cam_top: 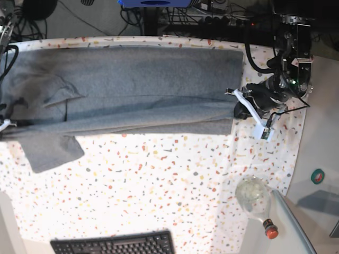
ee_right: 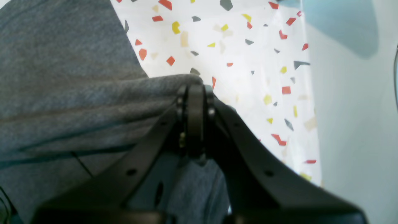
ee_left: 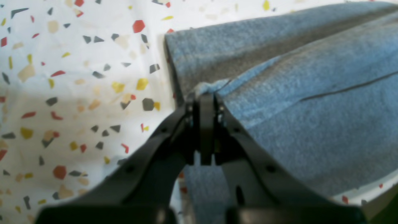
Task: Layout the t-shirt on the table in an organized manner, then fold the t-shirt properly
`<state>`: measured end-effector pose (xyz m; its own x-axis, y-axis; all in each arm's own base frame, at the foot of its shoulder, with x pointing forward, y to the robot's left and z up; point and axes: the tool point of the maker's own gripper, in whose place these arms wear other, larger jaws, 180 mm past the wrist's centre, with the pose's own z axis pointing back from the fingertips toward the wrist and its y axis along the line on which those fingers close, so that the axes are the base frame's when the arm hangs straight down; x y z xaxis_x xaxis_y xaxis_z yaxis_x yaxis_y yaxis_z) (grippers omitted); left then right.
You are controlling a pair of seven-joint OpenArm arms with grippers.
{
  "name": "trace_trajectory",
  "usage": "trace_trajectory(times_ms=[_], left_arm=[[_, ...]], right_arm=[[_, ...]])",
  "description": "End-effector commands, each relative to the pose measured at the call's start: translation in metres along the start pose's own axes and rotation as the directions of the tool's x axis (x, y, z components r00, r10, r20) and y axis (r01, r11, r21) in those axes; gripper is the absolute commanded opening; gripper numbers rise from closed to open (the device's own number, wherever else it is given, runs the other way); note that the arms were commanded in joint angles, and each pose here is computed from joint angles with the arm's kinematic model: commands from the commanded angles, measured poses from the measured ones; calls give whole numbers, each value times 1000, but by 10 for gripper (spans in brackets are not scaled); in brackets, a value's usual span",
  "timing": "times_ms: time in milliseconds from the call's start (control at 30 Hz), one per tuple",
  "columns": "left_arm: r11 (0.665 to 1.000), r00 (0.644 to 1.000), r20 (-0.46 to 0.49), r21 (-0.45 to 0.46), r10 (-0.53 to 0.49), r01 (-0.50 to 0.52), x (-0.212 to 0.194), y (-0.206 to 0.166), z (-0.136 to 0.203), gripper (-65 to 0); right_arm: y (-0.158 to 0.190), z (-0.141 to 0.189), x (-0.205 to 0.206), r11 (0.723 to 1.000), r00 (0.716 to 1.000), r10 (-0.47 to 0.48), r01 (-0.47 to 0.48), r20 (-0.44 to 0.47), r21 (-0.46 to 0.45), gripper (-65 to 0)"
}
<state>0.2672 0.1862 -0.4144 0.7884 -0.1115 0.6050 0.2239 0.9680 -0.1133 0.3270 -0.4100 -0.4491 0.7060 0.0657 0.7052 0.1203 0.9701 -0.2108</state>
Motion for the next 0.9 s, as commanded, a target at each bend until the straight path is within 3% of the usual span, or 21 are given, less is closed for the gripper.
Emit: trace_trajectory(times_ms=[0,133,333,533,633,700,767,867], left_arm=[[1000,999,32,21,-13,12,11,9,6,-650],[1000,1000,6,28,-14,14,1,12,7,-650],[1000,1000,-16,23,-10,11,-10,10,7,-650],[1000,1000,-26,16,-13,13,-14,7,6,-650],[1000,1000,-28,16,-12,12,-14,7,6,-650],[1000,1000,-28,17,-13,13,-15,8,6,-650],[1000,1000,-28,17,-13,13,-15,8,6,-650],[1000,999,-44,18,-4,5,-20,9,4,-650]], right_arm=[[-22,4,23,999,998,8,-5,57,-49,-650],[-23,5,4,999,1000,9,-10,-14,-50,-650],[-21,5,-3,999,999,1,-3,-40,-48,-650],[-22,8,-19,999,986,-8,0,-165,-52,-642],[-17,12,-5,998,992,13,-19,-125,-53,-432],[-23,21,5,996,997,-30,24,-72,-87,-326],[-30,32,14,987,995,-100,96,-23,-126,-300],[-33,44,24,978,990,-141,140,2,-156,-318]])
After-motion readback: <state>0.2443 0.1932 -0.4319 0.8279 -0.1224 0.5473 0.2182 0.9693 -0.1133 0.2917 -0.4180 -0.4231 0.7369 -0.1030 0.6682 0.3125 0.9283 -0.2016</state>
